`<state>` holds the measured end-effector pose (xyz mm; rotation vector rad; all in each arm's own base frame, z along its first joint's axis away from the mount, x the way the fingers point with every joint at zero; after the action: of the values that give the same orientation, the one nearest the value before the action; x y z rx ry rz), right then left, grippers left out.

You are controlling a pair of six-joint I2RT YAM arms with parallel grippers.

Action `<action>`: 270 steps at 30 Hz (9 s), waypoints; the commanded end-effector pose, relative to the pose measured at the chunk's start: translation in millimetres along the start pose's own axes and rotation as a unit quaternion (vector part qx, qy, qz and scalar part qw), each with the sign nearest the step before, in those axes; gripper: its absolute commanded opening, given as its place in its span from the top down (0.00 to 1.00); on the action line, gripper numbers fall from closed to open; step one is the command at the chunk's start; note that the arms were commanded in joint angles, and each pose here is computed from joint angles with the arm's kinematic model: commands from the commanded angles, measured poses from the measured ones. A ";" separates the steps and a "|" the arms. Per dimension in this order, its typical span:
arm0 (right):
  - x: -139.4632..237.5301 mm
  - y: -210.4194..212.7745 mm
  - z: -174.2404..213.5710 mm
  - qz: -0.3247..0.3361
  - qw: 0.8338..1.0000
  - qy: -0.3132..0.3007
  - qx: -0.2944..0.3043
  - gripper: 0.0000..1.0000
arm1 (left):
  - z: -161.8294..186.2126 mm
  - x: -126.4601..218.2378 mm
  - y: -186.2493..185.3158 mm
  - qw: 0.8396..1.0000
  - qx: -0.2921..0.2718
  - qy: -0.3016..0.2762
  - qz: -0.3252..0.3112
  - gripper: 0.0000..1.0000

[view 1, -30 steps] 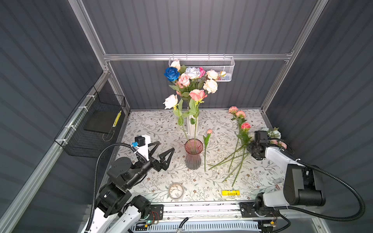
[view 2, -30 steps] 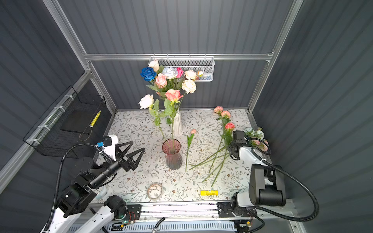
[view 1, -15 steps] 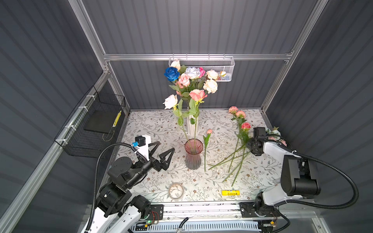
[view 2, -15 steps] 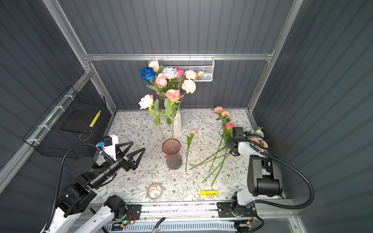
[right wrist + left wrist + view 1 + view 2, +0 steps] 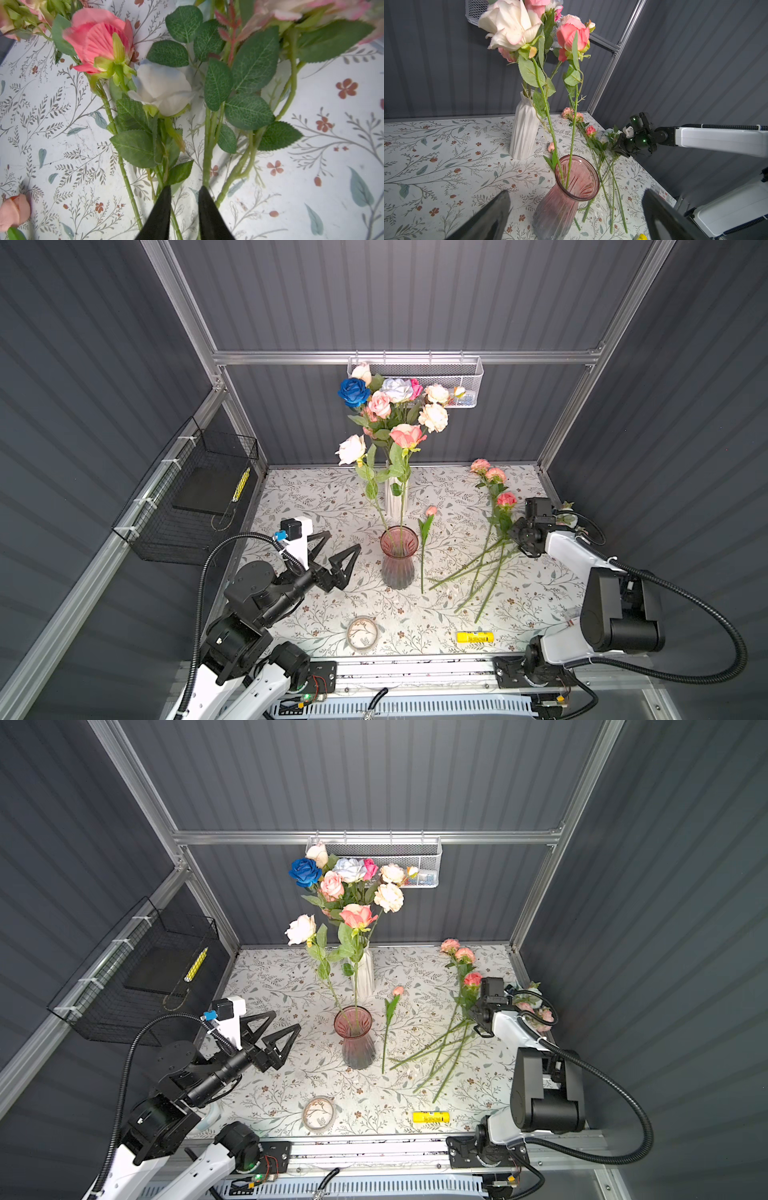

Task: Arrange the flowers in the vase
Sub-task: 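Lift the pale blue peony up out of the pile with the right gripper, then carry the peony over the pink vase with right gripper while left reaches its stem, then hold the peony stem with left gripper while right gripper opens and withdraws, then open and withdraw the left gripper while right gripper grasps stems at the pile, then lift the pink rose up out of the pile with the right gripper, then carry the pink rose over the pink vase while left gripper grasps its stem, then hold the rose stem in the vase with left gripper while right gripper opens and withdraws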

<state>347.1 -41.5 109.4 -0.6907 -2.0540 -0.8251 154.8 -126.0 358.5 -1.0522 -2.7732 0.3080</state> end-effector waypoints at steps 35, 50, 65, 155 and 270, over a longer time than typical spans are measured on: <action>109.6 42.7 -18.3 -0.171 0.981 -0.086 0.040 1.00 | -31.5 6.1 -13.2 0.999 -0.031 -0.020 0.020 0.00; 352.5 138.3 44.3 -0.515 0.807 -0.108 0.270 1.00 | -57.4 -9.1 -84.1 0.955 -0.076 0.028 0.285 0.04; 486.5 221.9 136.9 -0.703 0.606 -0.043 0.371 1.00 | -81.6 -40.2 -110.2 0.904 -0.054 0.007 0.424 0.26; 37.9 -3.0 66.7 -0.054 0.991 0.096 0.072 0.51 | -39.0 5.2 -24.1 0.991 -0.024 -0.110 0.077 0.00; 405.5 87.9 140.3 -0.610 0.679 -0.076 0.401 0.35 | -130.5 -142.4 -59.6 0.955 -0.200 -0.098 0.195 1.00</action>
<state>122.8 199.2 418.4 1.3795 -2.5453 -0.3744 241.8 -244.8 498.8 -1.7988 -2.8211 -0.0908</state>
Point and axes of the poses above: each gripper's point midway between its finger pads, its own x axis back along the fingers, its own y axis along the line the jaws close on, z = x × y, the point moved 4 cm from there along x, back along the fingers, and after that the axes turned 6 degrees about -x, right-handed, at the moved point
